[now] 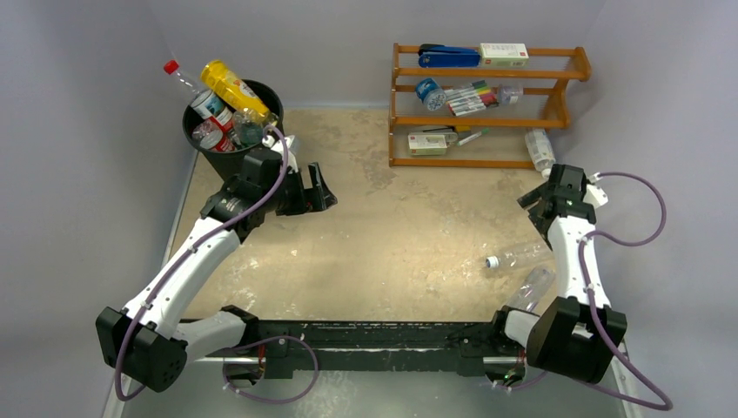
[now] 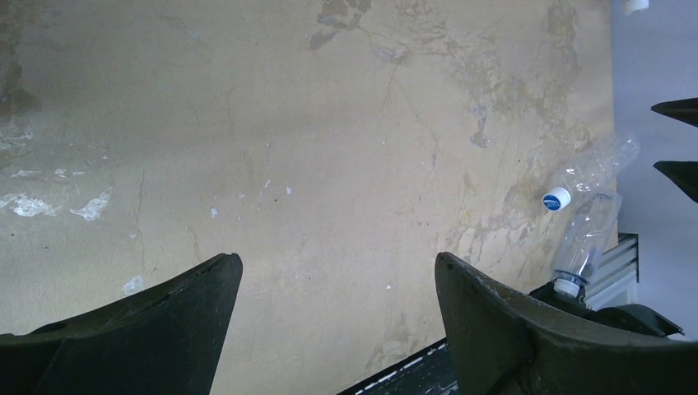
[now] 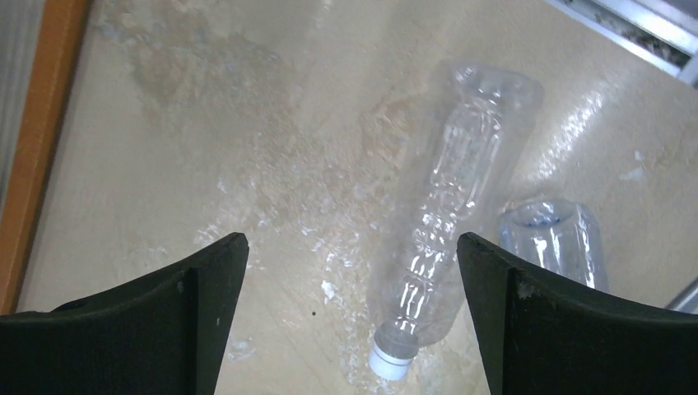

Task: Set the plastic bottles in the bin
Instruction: Pick up the plastic bottle at the center of the board.

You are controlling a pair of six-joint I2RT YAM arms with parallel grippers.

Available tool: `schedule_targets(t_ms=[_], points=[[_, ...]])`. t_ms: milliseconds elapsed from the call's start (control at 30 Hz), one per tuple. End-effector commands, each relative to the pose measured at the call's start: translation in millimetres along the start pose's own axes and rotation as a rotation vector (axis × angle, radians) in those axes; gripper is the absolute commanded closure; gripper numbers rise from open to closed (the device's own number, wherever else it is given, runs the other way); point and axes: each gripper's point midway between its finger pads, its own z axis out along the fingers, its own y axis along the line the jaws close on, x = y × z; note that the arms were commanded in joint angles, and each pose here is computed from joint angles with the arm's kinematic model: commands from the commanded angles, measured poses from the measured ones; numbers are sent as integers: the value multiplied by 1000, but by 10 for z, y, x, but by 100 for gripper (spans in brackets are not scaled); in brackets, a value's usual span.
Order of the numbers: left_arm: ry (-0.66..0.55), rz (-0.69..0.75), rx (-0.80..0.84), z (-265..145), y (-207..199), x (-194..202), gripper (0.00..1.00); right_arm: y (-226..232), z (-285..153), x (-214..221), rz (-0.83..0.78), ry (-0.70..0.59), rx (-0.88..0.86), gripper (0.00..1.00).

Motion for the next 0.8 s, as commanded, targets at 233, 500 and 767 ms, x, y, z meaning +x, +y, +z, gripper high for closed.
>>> schedule_targets(t_ms=[233,500,767], points=[[-43,48,70,-110,-155,-79,12,-385,129,252,60,72,216,0],[-40,51,64,-97,-135,-63,12,-496,280,291,47,90,265,0],[-39,48,55,-78,-119,-66,12,-522,615,189,68,106,270,1]])
